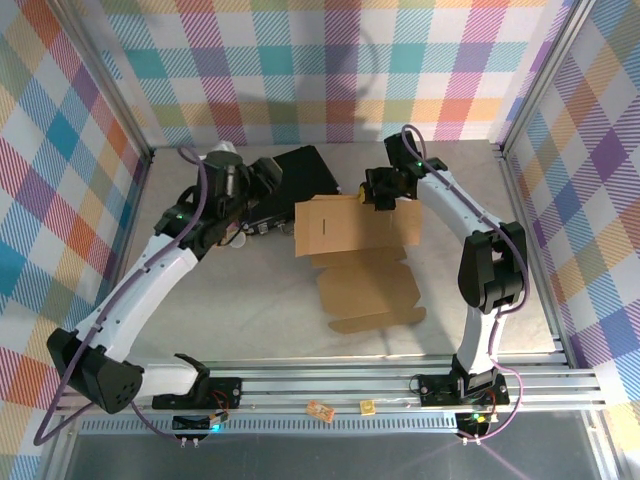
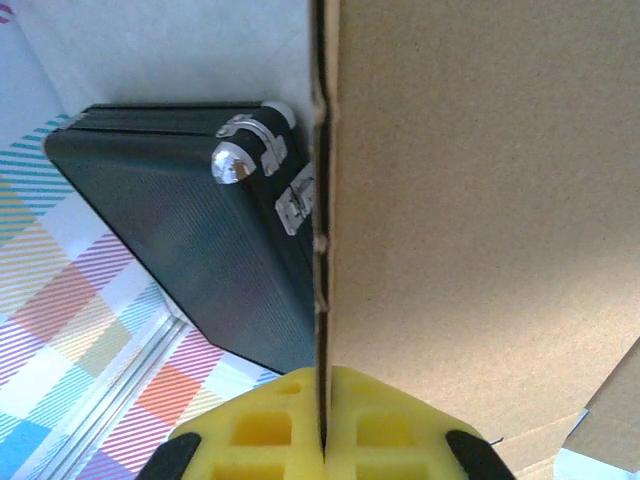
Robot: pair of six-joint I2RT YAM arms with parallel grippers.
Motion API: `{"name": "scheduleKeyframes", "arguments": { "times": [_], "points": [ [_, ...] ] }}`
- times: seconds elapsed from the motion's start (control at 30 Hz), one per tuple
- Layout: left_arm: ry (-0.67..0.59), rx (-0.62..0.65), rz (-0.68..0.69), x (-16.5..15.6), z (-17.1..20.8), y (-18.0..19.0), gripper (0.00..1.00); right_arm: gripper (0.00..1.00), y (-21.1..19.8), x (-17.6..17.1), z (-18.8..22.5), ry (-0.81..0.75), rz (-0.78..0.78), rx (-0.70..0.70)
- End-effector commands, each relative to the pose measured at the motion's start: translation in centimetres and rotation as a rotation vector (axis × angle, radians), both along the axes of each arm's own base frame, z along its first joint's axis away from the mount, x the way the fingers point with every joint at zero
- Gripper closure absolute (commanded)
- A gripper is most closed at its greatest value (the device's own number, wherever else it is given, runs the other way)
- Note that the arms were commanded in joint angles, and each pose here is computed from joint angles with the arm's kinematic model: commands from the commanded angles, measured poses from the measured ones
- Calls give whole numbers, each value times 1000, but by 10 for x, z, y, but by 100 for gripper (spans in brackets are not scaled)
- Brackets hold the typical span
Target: Fold the paper box
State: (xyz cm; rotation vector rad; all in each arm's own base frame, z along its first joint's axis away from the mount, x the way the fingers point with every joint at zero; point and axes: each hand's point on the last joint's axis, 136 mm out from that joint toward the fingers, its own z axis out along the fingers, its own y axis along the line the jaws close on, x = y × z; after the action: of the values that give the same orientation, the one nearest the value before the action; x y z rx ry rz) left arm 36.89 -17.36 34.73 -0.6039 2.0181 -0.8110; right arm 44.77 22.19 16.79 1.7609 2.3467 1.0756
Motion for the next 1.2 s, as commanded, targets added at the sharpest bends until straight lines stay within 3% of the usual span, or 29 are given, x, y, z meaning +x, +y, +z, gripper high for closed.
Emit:
{"name": "scheduleKeyframes", "arguments": {
  "times": [0.0, 0.07, 0.33, 0.57, 1.17],
  "points": [
    [258, -276, 6, -4, -9, -33, 43, 100, 3, 7, 35, -102, -13, 17],
    [325, -335, 43, 7, -6, -41, 49, 100, 2, 6, 43, -108, -18, -2],
    [369, -472, 87, 50, 5, -72, 55, 100, 2, 4, 76, -151, -17, -2],
    [317, -463, 78, 71, 14, -84, 59, 100, -4, 0, 109, -202, -12, -22],
    [382, -449, -8, 73, -10, -114, 58, 100, -1, 6, 117, -220, -22, 2]
  ]
}}
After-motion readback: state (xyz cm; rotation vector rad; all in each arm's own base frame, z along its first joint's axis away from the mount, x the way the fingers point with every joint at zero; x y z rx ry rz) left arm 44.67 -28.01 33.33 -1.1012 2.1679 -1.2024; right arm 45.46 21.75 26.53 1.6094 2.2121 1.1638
